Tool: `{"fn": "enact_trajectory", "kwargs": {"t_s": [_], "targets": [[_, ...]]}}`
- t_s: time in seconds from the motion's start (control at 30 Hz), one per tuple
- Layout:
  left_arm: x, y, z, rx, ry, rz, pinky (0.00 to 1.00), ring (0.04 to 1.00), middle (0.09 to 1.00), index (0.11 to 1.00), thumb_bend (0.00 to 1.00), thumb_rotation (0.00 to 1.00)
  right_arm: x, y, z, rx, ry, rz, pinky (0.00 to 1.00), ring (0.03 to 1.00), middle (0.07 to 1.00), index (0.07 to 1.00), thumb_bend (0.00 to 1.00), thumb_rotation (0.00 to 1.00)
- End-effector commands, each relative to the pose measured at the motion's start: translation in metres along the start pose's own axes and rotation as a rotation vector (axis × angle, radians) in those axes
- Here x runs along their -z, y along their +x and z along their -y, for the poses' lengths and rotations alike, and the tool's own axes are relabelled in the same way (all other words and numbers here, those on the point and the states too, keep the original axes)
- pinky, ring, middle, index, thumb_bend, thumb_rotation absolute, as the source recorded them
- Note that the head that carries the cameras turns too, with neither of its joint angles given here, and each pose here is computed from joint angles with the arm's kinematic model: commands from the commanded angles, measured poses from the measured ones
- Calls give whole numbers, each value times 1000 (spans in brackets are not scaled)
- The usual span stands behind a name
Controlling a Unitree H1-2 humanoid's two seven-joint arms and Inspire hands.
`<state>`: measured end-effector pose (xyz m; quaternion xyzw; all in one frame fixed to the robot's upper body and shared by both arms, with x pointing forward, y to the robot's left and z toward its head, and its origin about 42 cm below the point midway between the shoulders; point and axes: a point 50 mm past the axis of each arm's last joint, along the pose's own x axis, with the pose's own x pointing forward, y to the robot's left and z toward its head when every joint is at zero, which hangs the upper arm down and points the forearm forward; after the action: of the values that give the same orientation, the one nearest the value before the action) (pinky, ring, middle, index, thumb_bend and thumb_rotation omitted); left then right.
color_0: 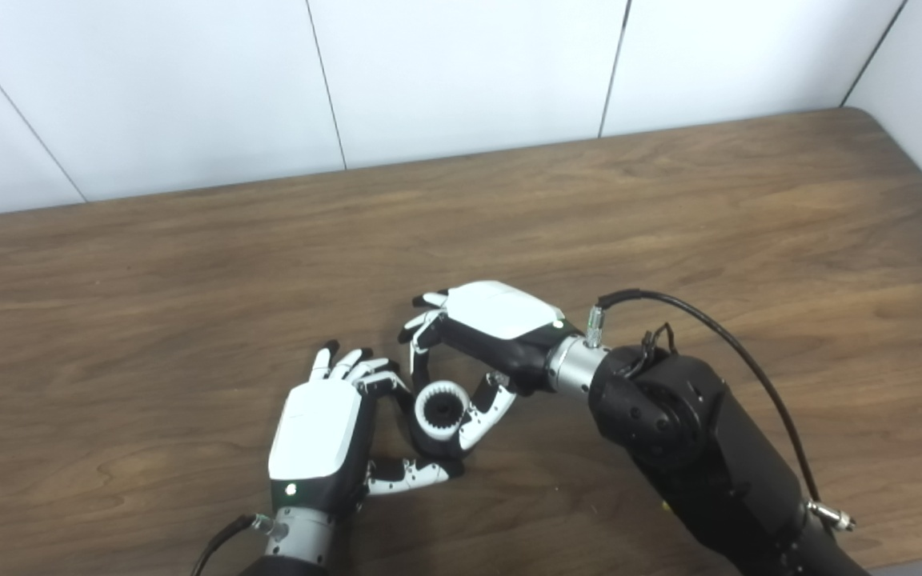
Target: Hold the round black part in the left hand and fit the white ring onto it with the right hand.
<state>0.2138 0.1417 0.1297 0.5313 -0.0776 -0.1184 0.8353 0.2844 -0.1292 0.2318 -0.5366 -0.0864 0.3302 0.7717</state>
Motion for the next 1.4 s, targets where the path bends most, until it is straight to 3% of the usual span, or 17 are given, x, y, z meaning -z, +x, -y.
{"fn": "enact_trajectory", "kwargs": {"t_s": [0.0, 0.8, 0.83, 0.87, 0.93, 1.37], "targets": [[1, -4, 11, 87, 18, -13, 1000, 884, 782, 482, 521, 51, -5, 0, 10, 59, -24, 36, 1000, 969, 837, 484, 524, 135], [0, -2, 10, 89, 17, -11, 1000, 883, 779, 482, 519, 51, -1, 0, 9, 59, -28, 33, 1000, 971, 854, 492, 525, 151], [0, -2, 10, 89, 16, -11, 1000, 885, 780, 482, 519, 51, -1, 0, 9, 60, -29, 33, 1000, 972, 860, 564, 777, 231], [0, -2, 10, 88, 17, -12, 1000, 885, 781, 482, 519, 51, -1, -1, 10, 59, -30, 33, 1000, 973, 864, 594, 870, 268], [0, -2, 11, 86, 18, -12, 1000, 882, 780, 482, 520, 51, -1, -1, 11, 57, -31, 32, 1000, 981, 880, 636, 963, 327], [1, 1, 11, 83, 18, -14, 1000, 878, 776, 482, 519, 51, 0, -3, 16, 58, -26, 16, 1000, 1000, 952, 747, 1000, 401]]}}
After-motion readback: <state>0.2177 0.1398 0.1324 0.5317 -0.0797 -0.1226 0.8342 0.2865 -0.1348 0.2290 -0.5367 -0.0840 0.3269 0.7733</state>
